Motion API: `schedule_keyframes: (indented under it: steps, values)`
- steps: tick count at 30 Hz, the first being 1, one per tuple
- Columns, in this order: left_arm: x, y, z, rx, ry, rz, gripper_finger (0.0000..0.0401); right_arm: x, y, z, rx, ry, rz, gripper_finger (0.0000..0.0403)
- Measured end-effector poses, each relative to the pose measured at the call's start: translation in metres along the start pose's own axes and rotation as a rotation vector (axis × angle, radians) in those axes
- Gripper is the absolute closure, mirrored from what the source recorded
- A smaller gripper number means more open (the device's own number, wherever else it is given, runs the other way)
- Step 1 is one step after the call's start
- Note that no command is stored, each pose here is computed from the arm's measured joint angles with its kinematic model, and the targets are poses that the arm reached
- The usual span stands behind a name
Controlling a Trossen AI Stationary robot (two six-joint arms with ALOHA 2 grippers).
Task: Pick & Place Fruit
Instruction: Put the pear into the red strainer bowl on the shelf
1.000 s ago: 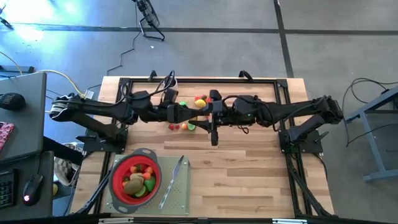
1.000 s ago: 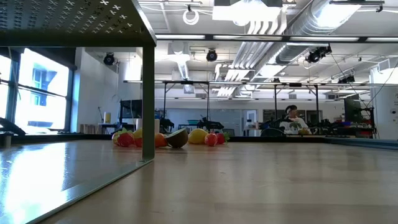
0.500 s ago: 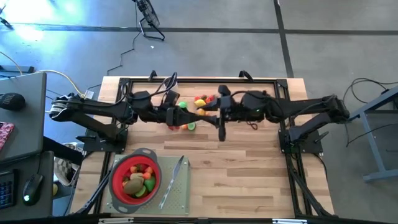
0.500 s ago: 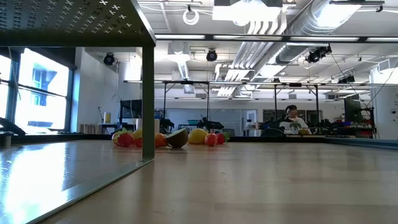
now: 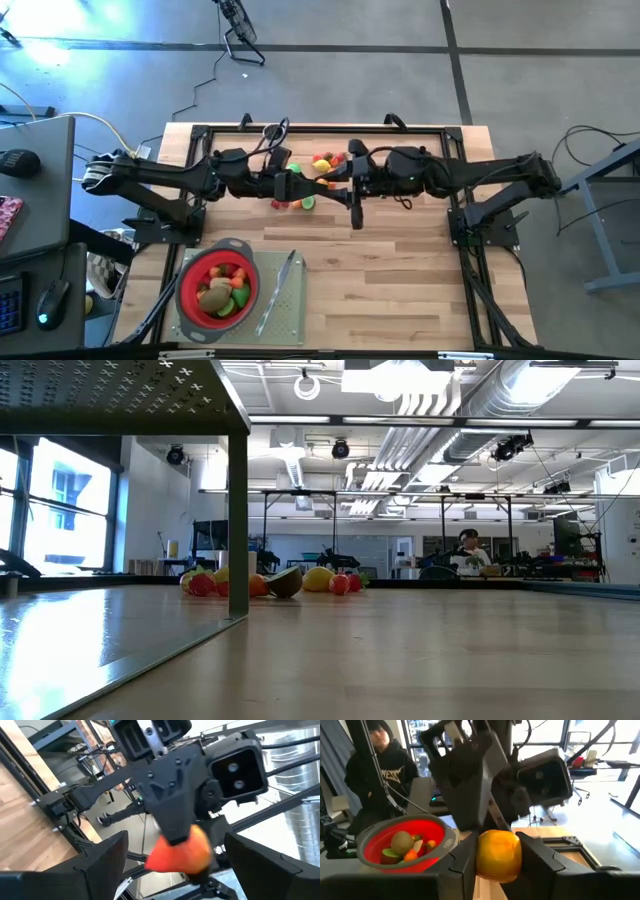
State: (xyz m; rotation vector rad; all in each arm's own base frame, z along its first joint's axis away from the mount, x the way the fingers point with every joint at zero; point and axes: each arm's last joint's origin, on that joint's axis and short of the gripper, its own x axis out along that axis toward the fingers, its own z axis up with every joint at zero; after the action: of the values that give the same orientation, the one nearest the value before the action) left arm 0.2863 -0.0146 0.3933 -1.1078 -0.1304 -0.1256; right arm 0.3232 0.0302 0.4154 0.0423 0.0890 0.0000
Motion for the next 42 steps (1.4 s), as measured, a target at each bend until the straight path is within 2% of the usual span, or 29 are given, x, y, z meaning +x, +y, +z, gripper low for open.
schedule_keyframes:
  steps: [8, 15, 19, 27, 33, 42]
  values:
    - [0.0025, 0.0002, 0.0007, -0.001, -0.035, -0.010, 0.0080, 0.0002, 0.0004, -0.0013, 0.007, 0.013, 0.008, 0.0281]
    - [0.0026, 0.0005, 0.0008, -0.008, -0.042, -0.007, 0.0080, 0.0003, 0.0007, -0.0025, 0.007, 0.025, 0.019, 0.0290]
    - [0.0026, 0.0004, 0.0008, -0.008, -0.041, -0.007, 0.0082, 0.0003, -0.0001, -0.0022, 0.005, 0.020, -0.008, 0.0282]
    - [0.0026, 0.0004, 0.0008, -0.008, -0.041, -0.007, 0.0125, 0.0003, -0.0013, -0.0023, -0.002, 0.021, -0.044, 0.0290]
    - [0.0026, 0.0006, 0.0008, -0.009, -0.039, -0.007, 0.0156, 0.0003, -0.0024, -0.0022, -0.006, 0.019, -0.081, 0.0281]
    - [0.0026, 0.0008, 0.0006, -0.008, -0.032, -0.009, 0.0167, 0.0003, -0.0026, -0.0022, -0.006, 0.018, -0.086, 0.0287]
